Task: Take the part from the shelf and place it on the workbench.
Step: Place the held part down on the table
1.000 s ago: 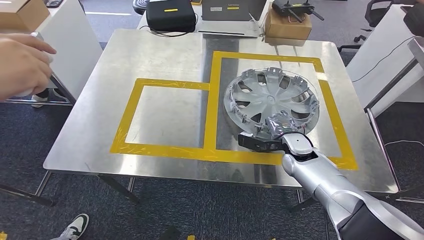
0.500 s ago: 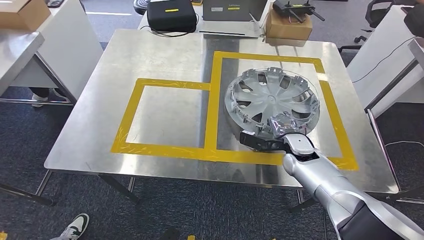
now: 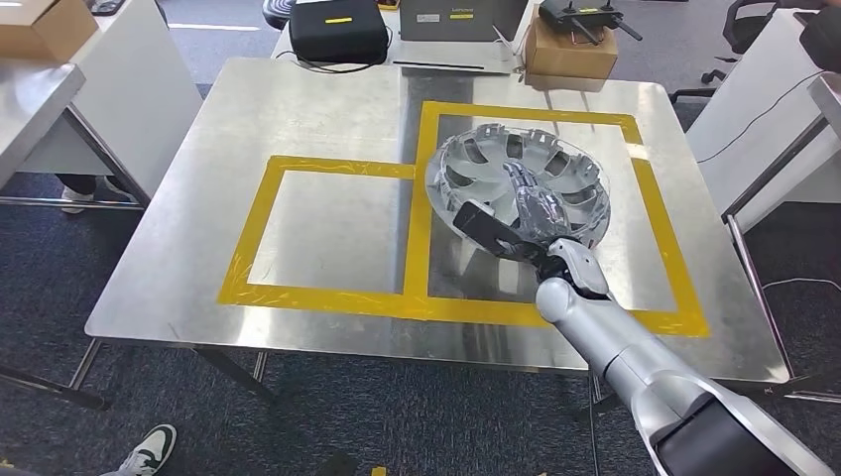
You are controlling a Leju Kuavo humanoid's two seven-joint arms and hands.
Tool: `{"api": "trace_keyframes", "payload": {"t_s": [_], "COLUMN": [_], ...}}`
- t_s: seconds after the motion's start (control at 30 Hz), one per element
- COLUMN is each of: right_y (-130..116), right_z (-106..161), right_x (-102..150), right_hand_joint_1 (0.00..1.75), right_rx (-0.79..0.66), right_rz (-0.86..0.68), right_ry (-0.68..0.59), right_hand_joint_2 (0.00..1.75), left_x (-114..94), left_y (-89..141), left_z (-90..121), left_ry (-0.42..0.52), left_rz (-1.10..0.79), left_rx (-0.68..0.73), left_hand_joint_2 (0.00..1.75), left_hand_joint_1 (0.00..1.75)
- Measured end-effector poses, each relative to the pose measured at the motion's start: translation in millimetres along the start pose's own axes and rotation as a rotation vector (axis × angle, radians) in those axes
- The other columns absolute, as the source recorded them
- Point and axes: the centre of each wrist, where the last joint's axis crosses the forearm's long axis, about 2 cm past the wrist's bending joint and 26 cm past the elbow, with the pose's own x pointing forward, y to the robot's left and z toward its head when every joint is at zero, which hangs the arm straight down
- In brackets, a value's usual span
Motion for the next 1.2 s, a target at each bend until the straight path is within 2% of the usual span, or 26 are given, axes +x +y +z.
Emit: {"api": "trace_keyframes", "payload": {"t_s": [0.07, 0.17, 0.3, 0.43, 0.53, 0.77, 0.97, 1.1, 1.2], "right_y": [-7, -26, -59, -84, -97, -114, -128, -124, -117], "right_z": [-4, -8, -3, 22, 50, 115, 144, 168, 193], "right_x": [12, 36, 68, 93, 108, 118, 122, 119, 111], "right_hand_joint_1": [0.0, 0.0, 0.0, 0.0, 0.0, 0.0, 0.0, 0.0, 0.0], "right_rx": [-0.082, -0.203, -0.29, -0.362, -0.417, -0.493, -0.495, -0.413, -0.291], "right_rz": [-0.105, -0.323, -0.562, -0.75, -0.814, -0.922, -0.992, -1.17, -1.341], "right_ry": [-0.029, -0.041, -0.097, -0.242, -0.365, -0.555, -0.668, -0.84, -0.957], "right_hand_joint_2": [1.75, 1.75, 1.75, 1.75, 1.75, 1.75, 1.75, 1.75, 1.75], "left_x": [0, -1, -4, -8, -11, -19, -22, -24, -26], "left_y": [0, 1, 0, -3, -4, 2, 6, 7, 8], "left_z": [0, 0, 2, 5, 6, 7, 8, 8, 9], "left_ry": [0.0, 0.0, 0.006, 0.014, 0.015, 0.025, 0.031, 0.038, 0.05], "left_rz": [0.004, 0.019, 0.052, 0.081, 0.089, 0.092, 0.089, 0.105, 0.122], "left_rx": [0.007, 0.029, 0.065, 0.092, 0.104, 0.128, 0.139, 0.159, 0.168], "left_hand_joint_2": [1.75, 1.75, 1.75, 1.75, 1.75, 1.75, 1.75, 1.75, 1.75], "left_hand_joint_1": [0.0, 0.0, 0.0, 0.0, 0.0, 0.0, 0.0, 0.0, 0.0]}}
